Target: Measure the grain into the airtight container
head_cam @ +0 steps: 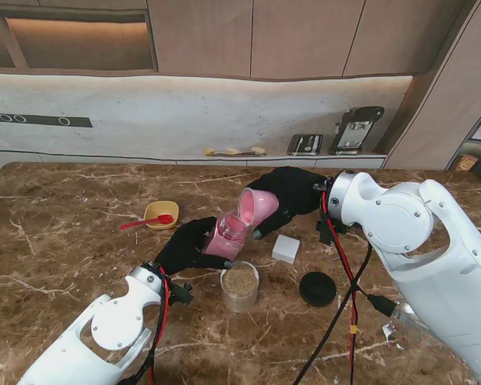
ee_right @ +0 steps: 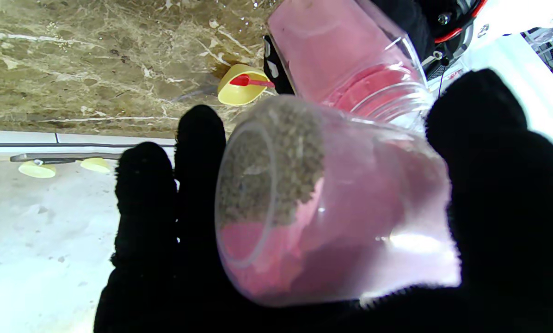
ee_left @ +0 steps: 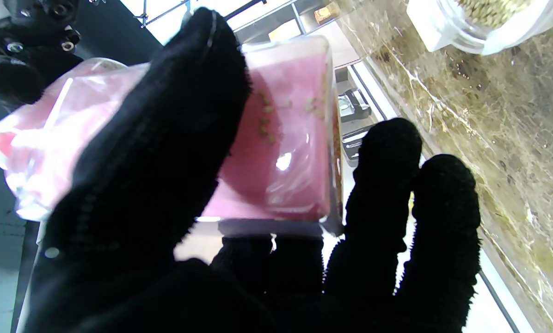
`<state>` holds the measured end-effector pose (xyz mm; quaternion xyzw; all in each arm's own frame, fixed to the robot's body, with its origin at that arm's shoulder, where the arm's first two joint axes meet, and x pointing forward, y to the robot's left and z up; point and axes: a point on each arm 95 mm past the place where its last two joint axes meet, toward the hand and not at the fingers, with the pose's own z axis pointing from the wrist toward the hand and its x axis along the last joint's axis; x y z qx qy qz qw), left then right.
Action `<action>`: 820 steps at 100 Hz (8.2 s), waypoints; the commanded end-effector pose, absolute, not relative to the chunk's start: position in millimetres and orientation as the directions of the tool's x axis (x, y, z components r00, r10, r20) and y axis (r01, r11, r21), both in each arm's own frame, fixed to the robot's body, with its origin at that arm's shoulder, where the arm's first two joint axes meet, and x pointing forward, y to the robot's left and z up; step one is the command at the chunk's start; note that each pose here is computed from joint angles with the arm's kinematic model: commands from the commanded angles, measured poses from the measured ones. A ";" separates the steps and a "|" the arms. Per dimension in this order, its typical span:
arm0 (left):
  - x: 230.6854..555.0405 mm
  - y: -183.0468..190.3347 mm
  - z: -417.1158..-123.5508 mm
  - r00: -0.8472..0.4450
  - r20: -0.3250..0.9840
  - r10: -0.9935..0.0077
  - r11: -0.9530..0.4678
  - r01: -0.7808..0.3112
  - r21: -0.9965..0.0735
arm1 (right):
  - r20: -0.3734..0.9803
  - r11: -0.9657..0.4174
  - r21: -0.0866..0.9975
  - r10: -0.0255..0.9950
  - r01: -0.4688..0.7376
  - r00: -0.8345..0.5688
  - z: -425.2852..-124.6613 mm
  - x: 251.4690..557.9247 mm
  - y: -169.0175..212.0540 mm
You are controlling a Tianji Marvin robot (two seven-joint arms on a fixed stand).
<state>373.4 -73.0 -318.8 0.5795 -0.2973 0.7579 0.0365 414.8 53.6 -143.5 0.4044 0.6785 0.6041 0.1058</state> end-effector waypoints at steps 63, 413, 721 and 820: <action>370.6 -72.9 -319.0 -0.332 0.896 -0.295 -0.817 -0.399 -0.417 | 0.146 0.139 0.938 0.673 0.318 -0.725 -131.8 419.8 67.5; 367.9 -82.1 -321.6 -0.333 0.898 -0.286 -0.825 -0.391 -0.407 | -0.643 0.615 0.687 0.267 -0.387 -0.718 -129.9 382.1 134.6; 370.5 -80.9 -320.6 -0.360 0.894 -0.269 -0.846 -0.355 -0.398 | -0.348 0.427 0.895 0.490 -0.128 -0.799 -143.2 408.0 98.8; 372.1 -82.9 -317.2 -0.374 0.890 -0.261 -0.850 -0.349 -0.396 | 0.216 -0.191 0.976 0.750 0.107 -0.625 -170.2 425.6 27.9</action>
